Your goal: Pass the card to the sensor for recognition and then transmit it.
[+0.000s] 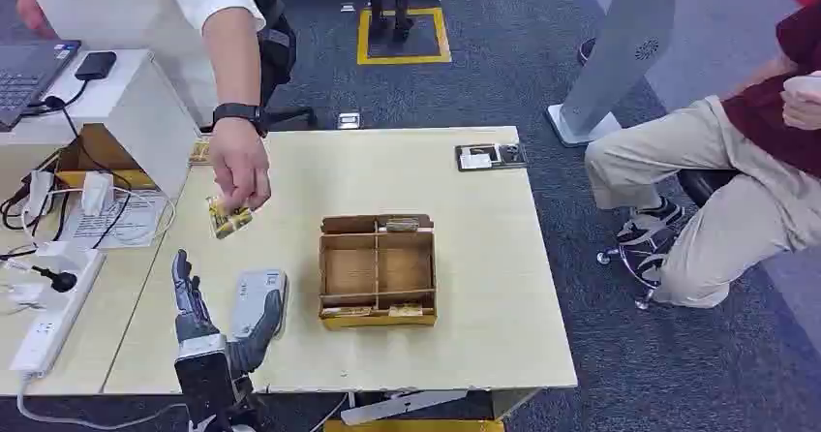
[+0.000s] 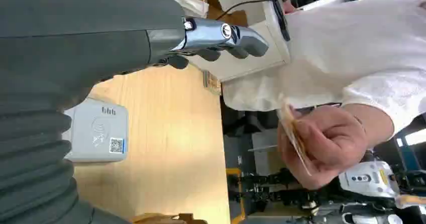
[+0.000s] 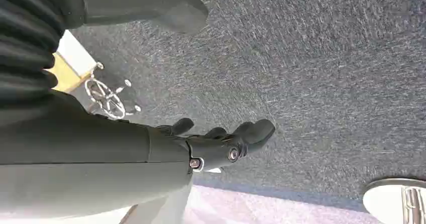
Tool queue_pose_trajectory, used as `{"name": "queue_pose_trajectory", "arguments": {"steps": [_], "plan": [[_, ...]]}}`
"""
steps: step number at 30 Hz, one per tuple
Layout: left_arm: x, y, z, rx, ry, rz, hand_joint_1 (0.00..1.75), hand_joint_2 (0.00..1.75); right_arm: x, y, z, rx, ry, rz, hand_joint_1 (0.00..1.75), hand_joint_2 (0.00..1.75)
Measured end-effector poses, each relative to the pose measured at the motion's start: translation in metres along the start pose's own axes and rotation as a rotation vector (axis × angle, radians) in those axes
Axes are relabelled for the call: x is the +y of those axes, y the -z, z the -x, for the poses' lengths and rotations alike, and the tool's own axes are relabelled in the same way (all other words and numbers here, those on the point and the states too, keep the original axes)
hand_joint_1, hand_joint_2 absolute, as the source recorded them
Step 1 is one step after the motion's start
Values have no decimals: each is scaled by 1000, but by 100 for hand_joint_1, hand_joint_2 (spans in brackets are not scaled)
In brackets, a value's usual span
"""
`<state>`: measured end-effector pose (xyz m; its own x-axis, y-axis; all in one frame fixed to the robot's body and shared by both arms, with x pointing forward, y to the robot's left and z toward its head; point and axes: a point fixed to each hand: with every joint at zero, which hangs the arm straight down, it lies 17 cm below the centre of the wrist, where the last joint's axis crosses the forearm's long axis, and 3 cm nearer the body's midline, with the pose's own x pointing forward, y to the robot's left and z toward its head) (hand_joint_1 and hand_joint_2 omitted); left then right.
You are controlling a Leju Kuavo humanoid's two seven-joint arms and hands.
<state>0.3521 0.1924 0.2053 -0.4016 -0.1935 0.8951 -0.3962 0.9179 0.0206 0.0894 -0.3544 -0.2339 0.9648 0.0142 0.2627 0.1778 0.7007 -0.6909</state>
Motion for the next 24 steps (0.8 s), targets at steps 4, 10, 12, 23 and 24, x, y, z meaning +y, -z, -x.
{"name": "queue_pose_trajectory", "arguments": {"steps": [4,10,12,23,24], "plan": [[2,1,1,1,8,-12,0,175,1,0,0,0,0,-2,0,175],[1,3,-10,-79,73,-10,0,175,1,0,1,0,-5,-3,0,175],[8,7,-23,-197,194,-13,0,175,3,-1,-2,-13,-24,-10,0,175],[86,62,-18,-297,508,-180,0,175,9,-2,-12,-61,-72,-37,0,175],[90,66,-18,-309,537,-188,0,175,10,-2,-13,-63,-75,-39,0,175]]}}
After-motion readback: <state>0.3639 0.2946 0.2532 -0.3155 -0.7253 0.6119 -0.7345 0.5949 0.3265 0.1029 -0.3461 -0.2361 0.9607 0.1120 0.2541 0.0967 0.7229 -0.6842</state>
